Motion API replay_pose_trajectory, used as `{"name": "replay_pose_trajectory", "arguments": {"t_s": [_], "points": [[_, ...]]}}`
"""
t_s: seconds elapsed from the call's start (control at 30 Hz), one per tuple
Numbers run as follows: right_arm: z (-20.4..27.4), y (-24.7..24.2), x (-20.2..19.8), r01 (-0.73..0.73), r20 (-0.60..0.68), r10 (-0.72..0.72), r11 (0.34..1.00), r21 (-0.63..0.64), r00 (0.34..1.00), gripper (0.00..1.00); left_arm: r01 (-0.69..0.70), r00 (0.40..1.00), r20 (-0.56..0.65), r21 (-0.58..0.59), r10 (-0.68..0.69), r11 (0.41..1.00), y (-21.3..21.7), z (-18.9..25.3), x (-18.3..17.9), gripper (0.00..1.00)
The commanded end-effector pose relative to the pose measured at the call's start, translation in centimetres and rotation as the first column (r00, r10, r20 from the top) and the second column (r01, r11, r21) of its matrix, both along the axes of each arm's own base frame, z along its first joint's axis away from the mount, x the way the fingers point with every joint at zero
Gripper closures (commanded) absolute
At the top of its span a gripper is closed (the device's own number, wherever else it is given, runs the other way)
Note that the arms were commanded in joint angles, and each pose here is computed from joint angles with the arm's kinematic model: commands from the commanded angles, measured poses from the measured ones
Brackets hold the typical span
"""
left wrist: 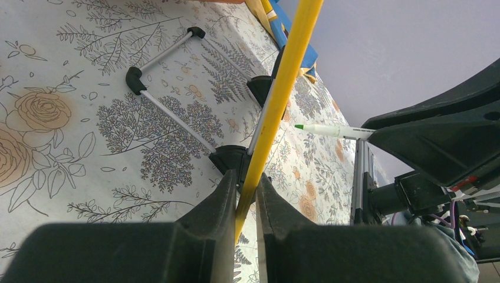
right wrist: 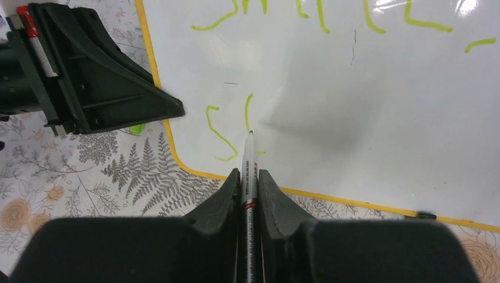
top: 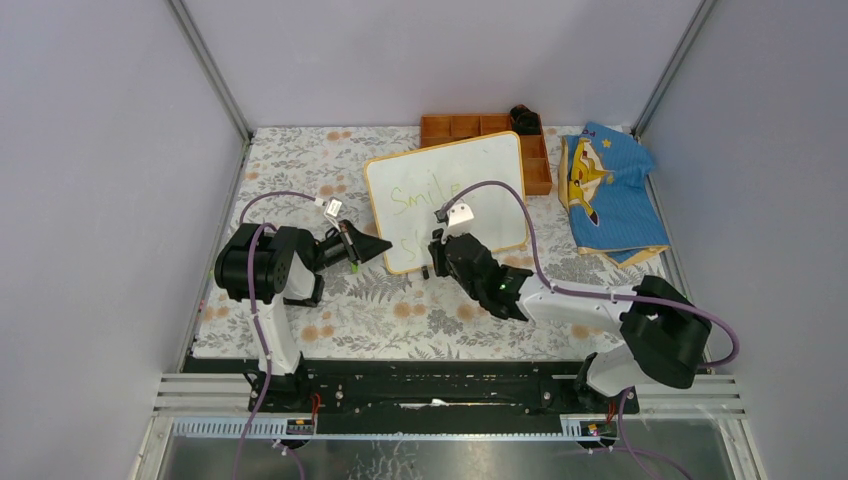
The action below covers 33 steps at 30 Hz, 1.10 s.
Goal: Write a sentence on the whiteboard
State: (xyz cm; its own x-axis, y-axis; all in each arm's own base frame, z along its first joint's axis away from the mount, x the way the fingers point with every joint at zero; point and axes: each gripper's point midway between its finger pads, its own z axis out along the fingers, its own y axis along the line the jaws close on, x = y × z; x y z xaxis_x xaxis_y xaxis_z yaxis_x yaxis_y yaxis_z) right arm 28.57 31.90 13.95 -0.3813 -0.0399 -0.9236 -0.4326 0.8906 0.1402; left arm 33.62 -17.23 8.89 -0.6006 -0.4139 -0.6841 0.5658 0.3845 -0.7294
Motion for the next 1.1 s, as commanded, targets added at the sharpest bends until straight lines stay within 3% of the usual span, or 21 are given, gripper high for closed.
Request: {"name": "replay_pose_trajectory", "arguments": {"t_s": [0.0,0.3,1.07], "points": [[3.1,2.2,0.8,-0.036,0.047,0.032,0.997,0.07,0.998,1.0,-0.04,0.997,-0.059,0.019,0.041,0.999,0.3,-1.6,0.5,1.0],[2.8,4.1,1.0,-0.079,0.034,0.077,0.994,0.077,0.996,1.0,-0.038,0.998,-0.057,0.019,0.039,0.999,0.3,-1.5,0.5,1.0],[0.0,-0.4,3.3,0.108,-0.012,-0.108,0.994,-0.012,0.994,1.0,-0.036,0.998,-0.059,0.02,0.037,0.999,0.2,-1.6,0.4,1.0]]}}
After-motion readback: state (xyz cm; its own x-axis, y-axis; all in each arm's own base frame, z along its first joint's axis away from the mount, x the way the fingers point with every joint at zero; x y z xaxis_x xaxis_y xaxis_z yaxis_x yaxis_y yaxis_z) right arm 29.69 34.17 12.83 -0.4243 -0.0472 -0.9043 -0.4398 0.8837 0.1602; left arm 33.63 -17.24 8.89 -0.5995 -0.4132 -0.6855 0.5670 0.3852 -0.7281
